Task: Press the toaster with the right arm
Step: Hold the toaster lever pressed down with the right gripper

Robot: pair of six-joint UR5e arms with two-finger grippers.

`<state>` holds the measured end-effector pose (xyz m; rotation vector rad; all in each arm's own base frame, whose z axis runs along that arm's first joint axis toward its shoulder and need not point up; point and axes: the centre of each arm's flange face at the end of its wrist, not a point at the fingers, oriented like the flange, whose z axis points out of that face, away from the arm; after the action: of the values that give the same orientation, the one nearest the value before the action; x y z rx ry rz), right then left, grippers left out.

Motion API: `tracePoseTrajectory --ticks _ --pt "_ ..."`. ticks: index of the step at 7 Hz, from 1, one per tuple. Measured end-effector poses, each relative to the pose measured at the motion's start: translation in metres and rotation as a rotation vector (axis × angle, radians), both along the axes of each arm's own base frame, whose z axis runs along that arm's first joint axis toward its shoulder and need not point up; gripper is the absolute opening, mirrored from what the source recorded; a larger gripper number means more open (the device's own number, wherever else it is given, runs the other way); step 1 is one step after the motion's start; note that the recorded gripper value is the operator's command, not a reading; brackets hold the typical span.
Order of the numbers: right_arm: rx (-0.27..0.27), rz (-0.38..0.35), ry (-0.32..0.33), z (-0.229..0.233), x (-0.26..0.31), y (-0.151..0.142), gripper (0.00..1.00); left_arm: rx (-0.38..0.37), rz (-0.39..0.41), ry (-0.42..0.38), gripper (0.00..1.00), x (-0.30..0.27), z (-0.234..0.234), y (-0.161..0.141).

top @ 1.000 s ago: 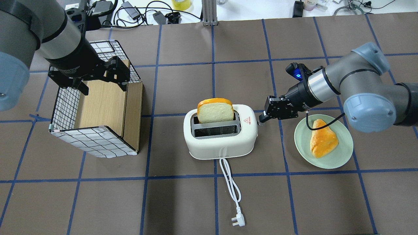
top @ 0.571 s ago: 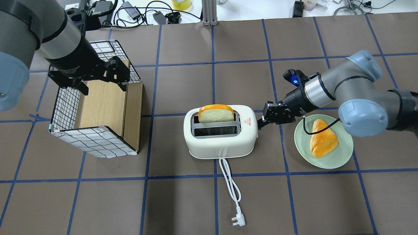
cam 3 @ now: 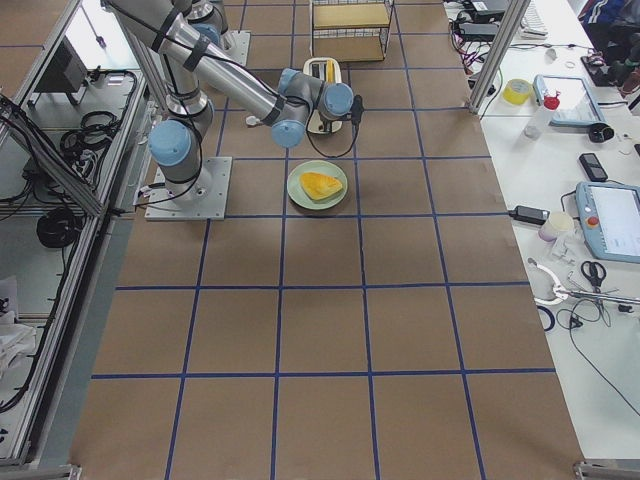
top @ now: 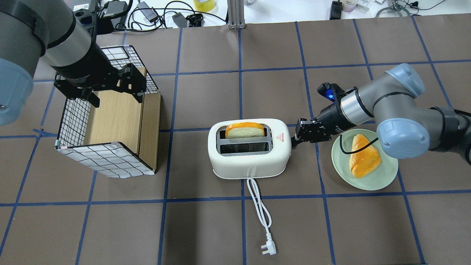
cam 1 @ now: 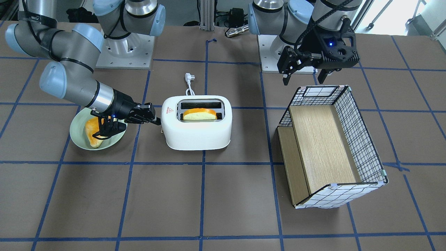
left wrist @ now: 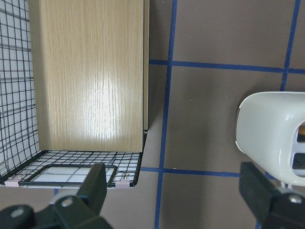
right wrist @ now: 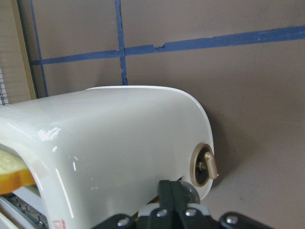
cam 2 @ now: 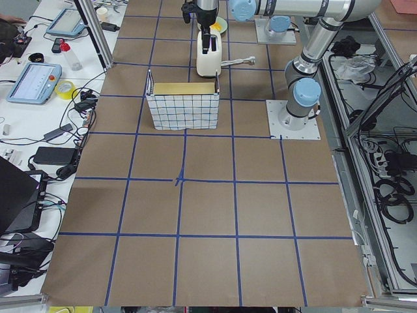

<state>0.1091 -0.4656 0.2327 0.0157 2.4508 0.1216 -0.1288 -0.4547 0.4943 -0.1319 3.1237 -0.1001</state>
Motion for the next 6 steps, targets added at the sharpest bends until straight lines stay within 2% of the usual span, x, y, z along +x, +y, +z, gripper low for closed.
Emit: tracePoseTrajectory --ticks 5,6 --pt "0.002 0.000 0.002 -0.0040 -0.0007 -0.0015 0.00 0.000 0.000 0.001 1.00 -0.0001 0.0000 0.0000" --pt "-0.001 -0.003 0.005 -0.0009 -0.0012 -0.0026 0.66 0.000 0.000 0.001 1.00 -0.0001 0.0000 0.0000"
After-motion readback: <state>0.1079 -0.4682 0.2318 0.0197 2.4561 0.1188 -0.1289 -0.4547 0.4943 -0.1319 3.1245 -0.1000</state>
